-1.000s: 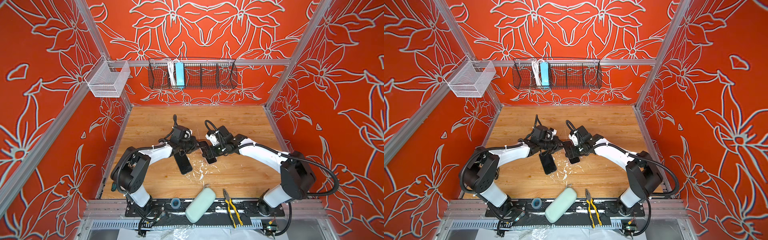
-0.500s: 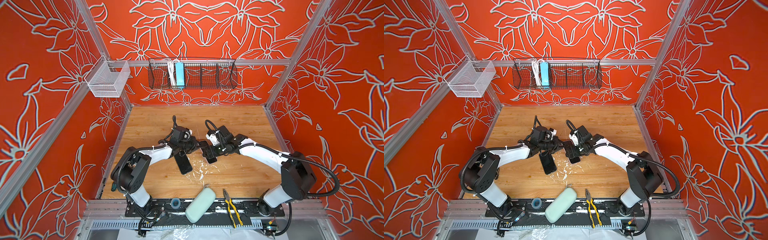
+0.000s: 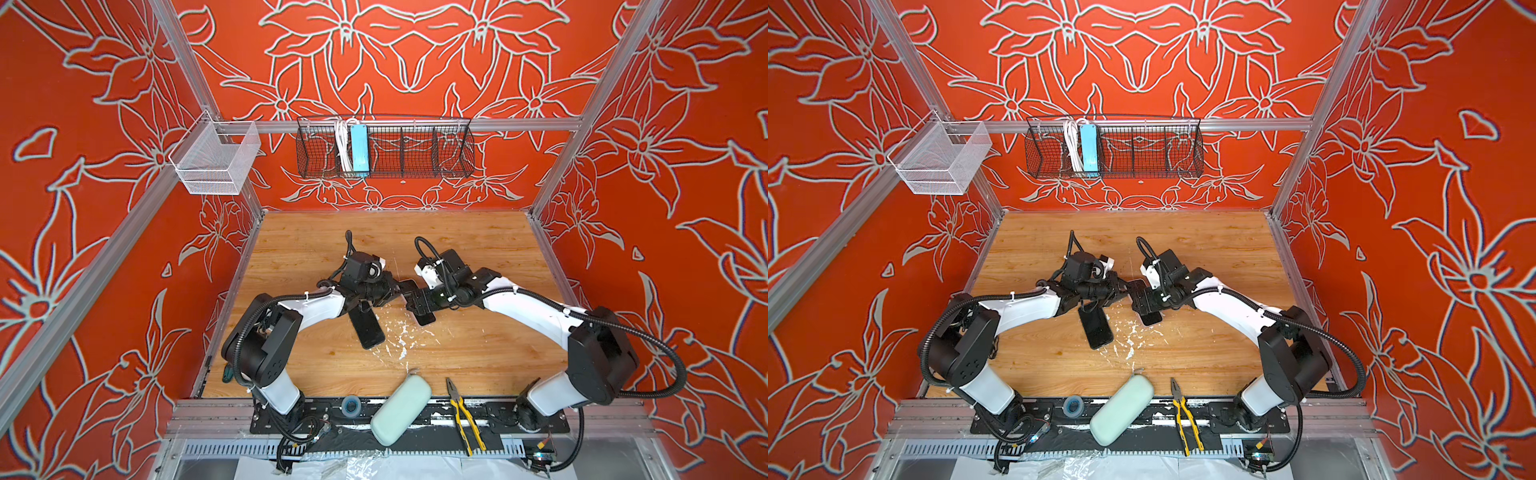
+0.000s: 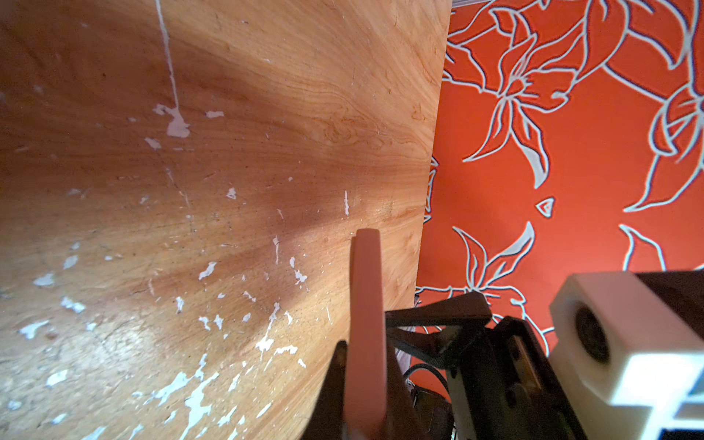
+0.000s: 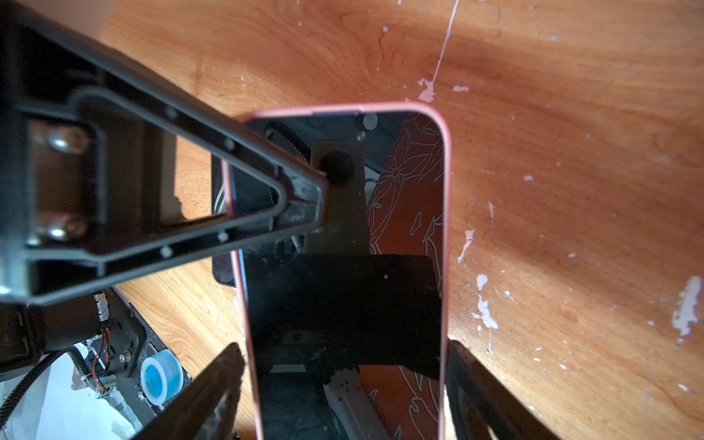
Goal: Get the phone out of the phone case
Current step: 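Pinch the case edge with the left gripper while the right gripper lifts the phone away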
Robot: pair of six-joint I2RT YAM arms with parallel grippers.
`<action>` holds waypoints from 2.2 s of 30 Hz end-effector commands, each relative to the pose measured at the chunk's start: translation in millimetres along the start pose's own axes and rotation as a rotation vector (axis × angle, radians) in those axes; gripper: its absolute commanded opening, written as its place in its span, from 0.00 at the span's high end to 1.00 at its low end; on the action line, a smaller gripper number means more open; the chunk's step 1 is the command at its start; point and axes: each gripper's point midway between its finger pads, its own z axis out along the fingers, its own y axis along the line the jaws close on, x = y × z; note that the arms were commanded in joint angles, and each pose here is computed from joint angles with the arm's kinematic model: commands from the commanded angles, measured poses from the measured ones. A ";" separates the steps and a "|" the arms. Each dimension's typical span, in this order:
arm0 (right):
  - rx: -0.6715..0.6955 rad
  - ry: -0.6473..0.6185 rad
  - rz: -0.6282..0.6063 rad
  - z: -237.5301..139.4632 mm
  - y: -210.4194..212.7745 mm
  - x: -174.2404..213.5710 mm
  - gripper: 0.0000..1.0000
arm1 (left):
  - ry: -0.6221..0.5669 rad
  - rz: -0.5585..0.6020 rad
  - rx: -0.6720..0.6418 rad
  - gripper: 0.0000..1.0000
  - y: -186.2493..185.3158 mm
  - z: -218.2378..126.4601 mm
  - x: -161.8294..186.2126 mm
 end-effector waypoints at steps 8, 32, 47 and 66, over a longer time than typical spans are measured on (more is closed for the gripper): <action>-0.154 -0.085 0.019 -24.1 19.0 -14.3 0.11 | -0.040 0.079 0.084 1.00 -40.0 -12.2 -8.5; -0.422 -0.394 0.253 -96.1 0.2 -48.3 0.08 | -0.488 0.279 0.205 1.00 -88.5 -99.1 -39.3; -0.590 -0.435 0.278 -91.8 11.4 -53.5 0.10 | -0.737 0.158 0.347 1.00 -97.4 -148.8 -71.5; -0.684 -0.477 0.276 -85.3 20.4 -60.8 0.13 | -0.708 0.089 0.532 1.00 -109.5 -137.8 -78.6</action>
